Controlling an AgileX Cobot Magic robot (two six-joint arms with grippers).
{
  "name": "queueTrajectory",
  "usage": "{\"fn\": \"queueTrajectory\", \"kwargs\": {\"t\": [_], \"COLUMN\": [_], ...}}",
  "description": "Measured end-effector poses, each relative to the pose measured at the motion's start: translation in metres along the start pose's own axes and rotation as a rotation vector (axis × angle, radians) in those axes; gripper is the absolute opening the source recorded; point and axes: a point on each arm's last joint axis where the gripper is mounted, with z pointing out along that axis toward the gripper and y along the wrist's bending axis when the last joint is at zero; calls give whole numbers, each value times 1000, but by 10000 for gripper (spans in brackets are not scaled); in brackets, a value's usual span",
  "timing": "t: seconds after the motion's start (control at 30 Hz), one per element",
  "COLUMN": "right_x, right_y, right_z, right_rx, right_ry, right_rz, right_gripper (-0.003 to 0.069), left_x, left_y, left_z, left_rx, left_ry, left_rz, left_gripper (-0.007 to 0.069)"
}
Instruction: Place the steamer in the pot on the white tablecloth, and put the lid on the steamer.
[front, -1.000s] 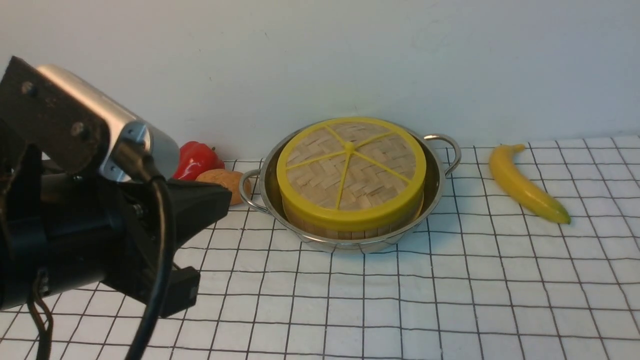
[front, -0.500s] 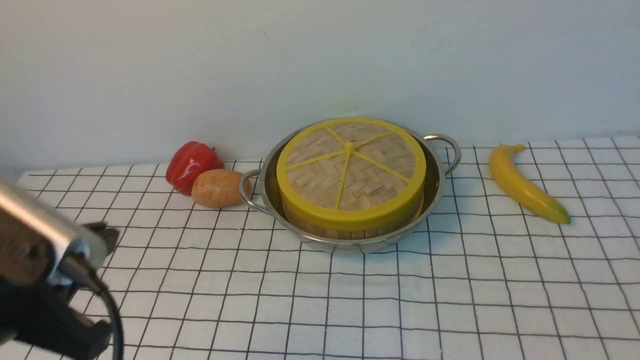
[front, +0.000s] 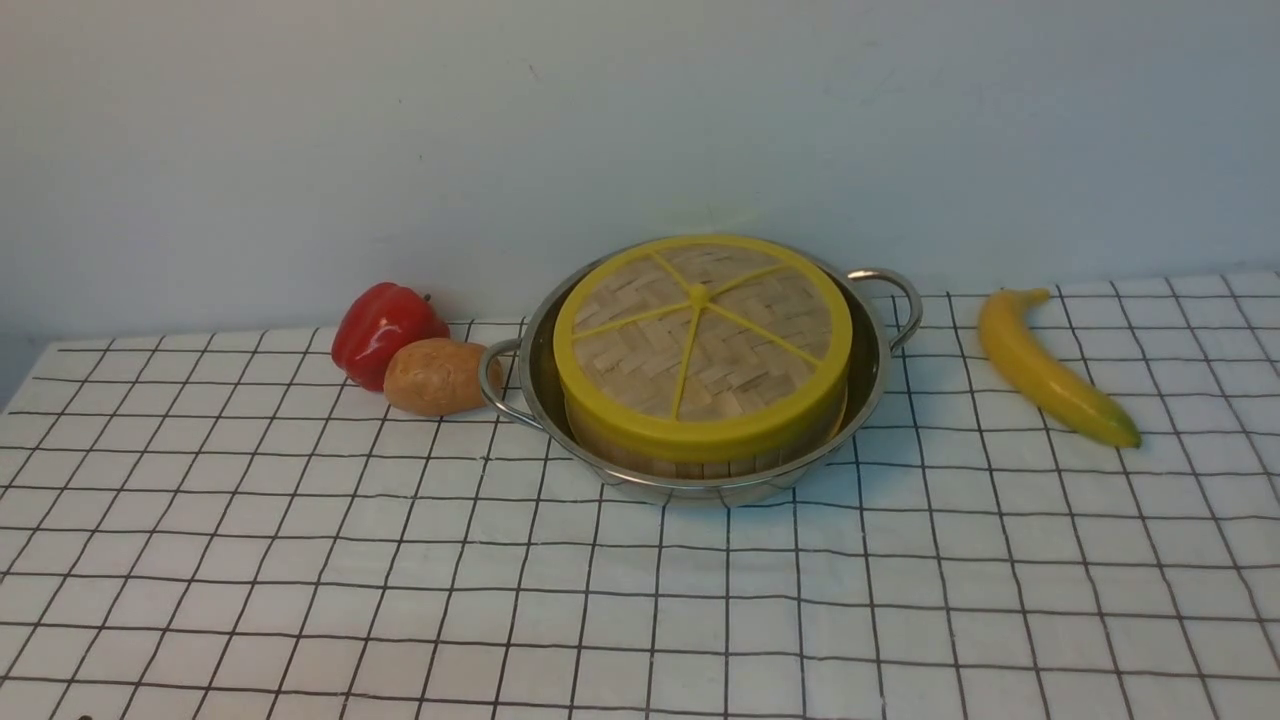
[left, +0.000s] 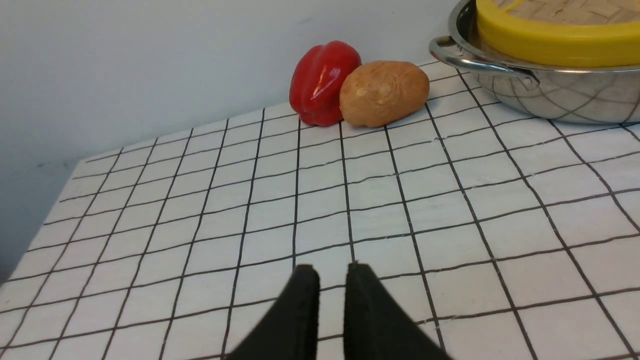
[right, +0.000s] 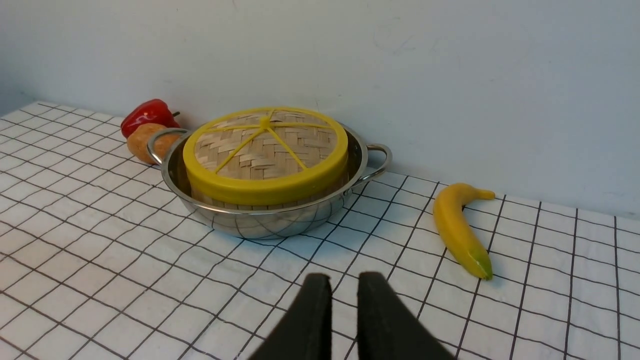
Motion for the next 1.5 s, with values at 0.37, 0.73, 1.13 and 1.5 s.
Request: {"fn": "queueTrajectory", "kwargs": {"t": [0.37, 0.73, 1.13, 1.5], "right_x": [0, 0, 22, 96], "right_y": [0, 0, -14, -33], "right_z": [0, 0, 44, 86], "right_rx": [-2, -3, 289, 398], "right_ry": [0, 0, -242, -218], "right_rz": [1, 24, -91, -89], "right_gripper": [148, 170, 190, 213], "left_x": [0, 0, 0, 0], "left_y": [0, 0, 0, 0], "left_z": [0, 0, 0, 0], "left_rx": [-8, -8, -8, -8], "left_ry": [-2, -2, -2, -3], "left_rz": [20, 20, 20, 20], "left_gripper": [97, 117, 139, 158]}}
